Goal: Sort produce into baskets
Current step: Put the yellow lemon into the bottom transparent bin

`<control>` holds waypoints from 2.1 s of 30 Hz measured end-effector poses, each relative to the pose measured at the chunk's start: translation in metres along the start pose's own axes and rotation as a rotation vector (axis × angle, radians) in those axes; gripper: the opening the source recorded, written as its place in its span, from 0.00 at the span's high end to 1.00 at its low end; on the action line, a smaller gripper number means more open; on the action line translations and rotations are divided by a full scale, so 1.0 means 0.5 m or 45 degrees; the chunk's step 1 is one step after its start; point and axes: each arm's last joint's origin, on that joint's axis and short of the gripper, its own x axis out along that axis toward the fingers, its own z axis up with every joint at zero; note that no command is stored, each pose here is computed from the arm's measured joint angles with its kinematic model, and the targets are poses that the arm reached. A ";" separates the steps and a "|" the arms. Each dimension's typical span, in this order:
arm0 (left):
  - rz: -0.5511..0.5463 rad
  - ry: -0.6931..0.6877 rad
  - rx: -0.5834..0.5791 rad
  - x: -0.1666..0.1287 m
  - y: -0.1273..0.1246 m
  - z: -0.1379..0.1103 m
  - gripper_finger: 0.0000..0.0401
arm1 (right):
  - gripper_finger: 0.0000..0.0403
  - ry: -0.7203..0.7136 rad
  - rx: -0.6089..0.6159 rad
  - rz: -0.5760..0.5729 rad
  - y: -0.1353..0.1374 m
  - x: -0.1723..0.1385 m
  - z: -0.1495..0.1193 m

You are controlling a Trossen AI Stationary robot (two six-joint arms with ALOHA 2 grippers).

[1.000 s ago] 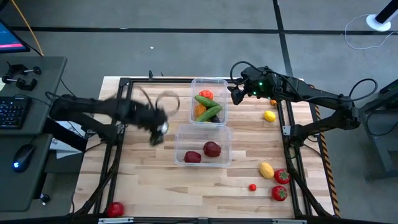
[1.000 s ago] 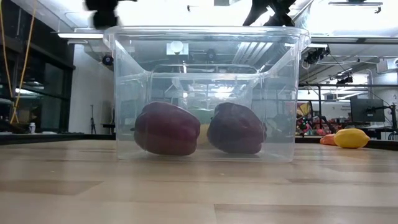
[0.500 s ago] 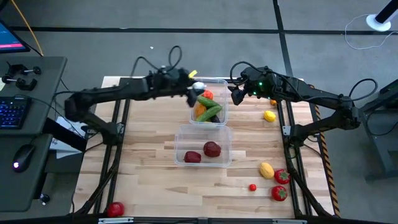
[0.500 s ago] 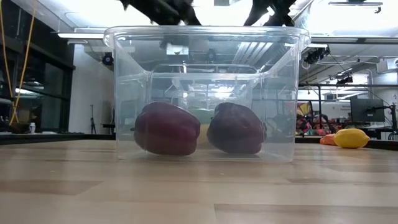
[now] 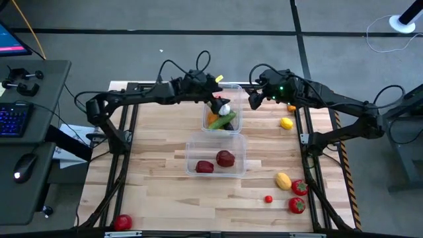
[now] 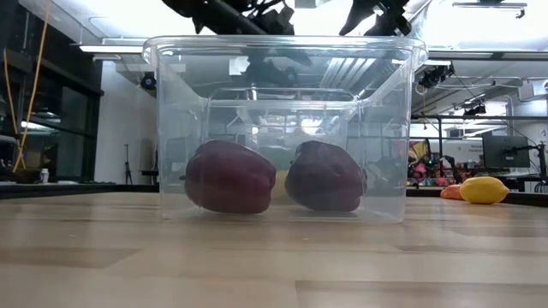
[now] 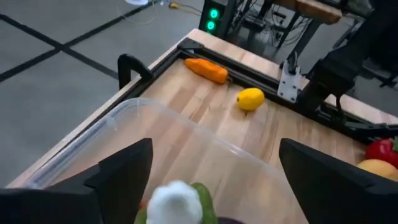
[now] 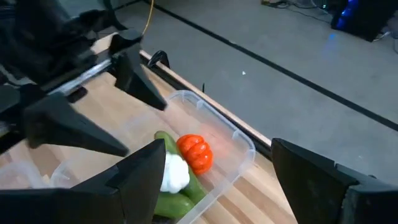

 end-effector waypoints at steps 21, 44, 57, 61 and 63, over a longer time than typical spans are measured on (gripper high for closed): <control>0.070 -0.128 -0.255 -0.227 0.017 -0.048 0.14 | 0.30 0.962 0.513 -0.502 -0.169 0.091 -0.278; 0.051 -0.102 -0.245 -0.236 0.019 -0.068 0.14 | 0.30 1.409 0.180 -0.402 -0.254 0.162 -0.357; 0.052 -0.096 -0.245 -0.236 0.019 -0.069 0.14 | 0.30 1.654 0.123 -0.351 -0.257 0.216 -0.404; 0.051 -0.096 -0.242 -0.236 0.019 -0.069 0.14 | 0.30 1.719 0.129 -0.363 -0.258 0.232 -0.421; 0.046 -0.101 -0.231 -0.239 0.019 -0.068 0.14 | 0.30 1.733 0.144 -0.375 -0.258 0.235 -0.424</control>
